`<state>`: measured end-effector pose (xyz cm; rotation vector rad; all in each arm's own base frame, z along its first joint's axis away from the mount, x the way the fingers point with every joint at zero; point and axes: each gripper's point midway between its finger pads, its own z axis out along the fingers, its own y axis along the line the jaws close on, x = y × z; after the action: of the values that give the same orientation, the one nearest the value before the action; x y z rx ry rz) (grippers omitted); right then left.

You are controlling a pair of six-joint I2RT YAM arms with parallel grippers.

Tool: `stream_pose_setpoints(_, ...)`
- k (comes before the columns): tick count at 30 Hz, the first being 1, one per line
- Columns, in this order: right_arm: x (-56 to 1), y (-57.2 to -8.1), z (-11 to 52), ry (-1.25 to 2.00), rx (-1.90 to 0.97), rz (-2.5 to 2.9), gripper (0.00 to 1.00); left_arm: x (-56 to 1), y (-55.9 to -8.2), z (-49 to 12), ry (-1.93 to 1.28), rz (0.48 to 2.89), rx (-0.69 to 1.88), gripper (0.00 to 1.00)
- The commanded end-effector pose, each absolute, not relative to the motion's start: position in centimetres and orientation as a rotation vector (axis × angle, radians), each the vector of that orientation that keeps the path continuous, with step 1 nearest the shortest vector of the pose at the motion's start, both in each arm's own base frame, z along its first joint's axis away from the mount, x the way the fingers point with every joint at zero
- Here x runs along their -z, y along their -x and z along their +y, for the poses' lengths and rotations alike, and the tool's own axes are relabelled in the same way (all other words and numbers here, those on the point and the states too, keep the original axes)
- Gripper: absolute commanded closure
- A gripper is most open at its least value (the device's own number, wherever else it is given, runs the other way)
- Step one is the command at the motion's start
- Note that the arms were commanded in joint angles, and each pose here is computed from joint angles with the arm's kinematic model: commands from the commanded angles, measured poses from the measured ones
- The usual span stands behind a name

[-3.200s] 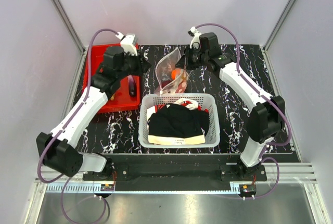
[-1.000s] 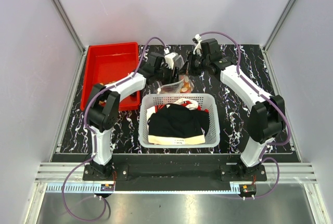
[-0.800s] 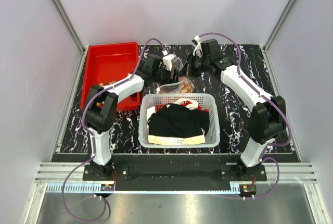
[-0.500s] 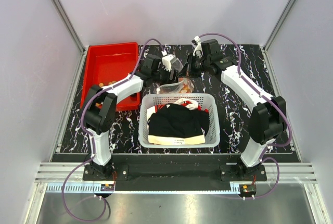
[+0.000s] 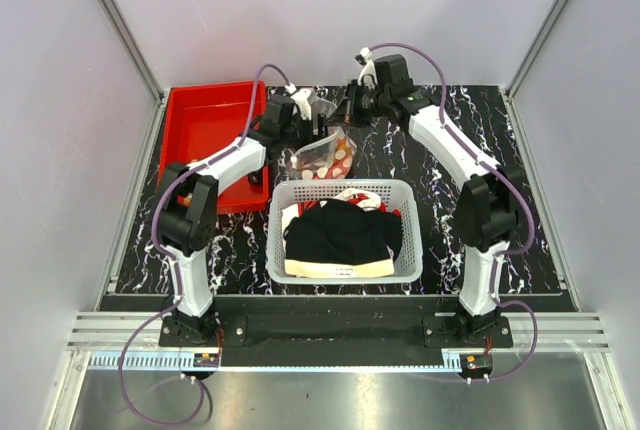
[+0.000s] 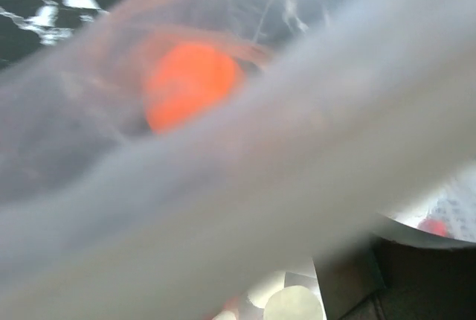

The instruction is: Open the zip-top bag and remove the fake food

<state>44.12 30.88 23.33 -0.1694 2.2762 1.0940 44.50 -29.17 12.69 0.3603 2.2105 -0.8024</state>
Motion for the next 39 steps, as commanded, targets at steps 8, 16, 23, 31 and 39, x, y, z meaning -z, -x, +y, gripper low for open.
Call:
stream_pose_setpoints(8,-24.9,-51.5,31.1,0.093,-1.172,2.123,1.0,-15.7,-44.8,-29.6,-0.526,2.144,0.895,0.16)
stream_pose_setpoints(16,-23.5,-50.0,29.0,0.068,-1.163,2.147,1.0,-12.9,-45.6,-28.9,-0.332,2.262,0.737,0.58)
stream_pose_setpoints(23,-22.5,-48.0,28.1,0.085,-1.133,2.178,1.0,-18.7,-45.2,-29.7,-0.383,1.998,0.813,0.66)
stream_pose_setpoints(31,-27.0,-47.4,28.3,0.153,-1.154,2.11,1.0,-18.4,-45.1,-28.2,-0.293,2.082,0.729,0.7)
stream_pose_setpoints(39,-28.7,-47.6,28.7,0.111,-1.101,2.139,0.67,-20.5,-45.5,-29.3,-0.176,2.074,0.842,0.56)
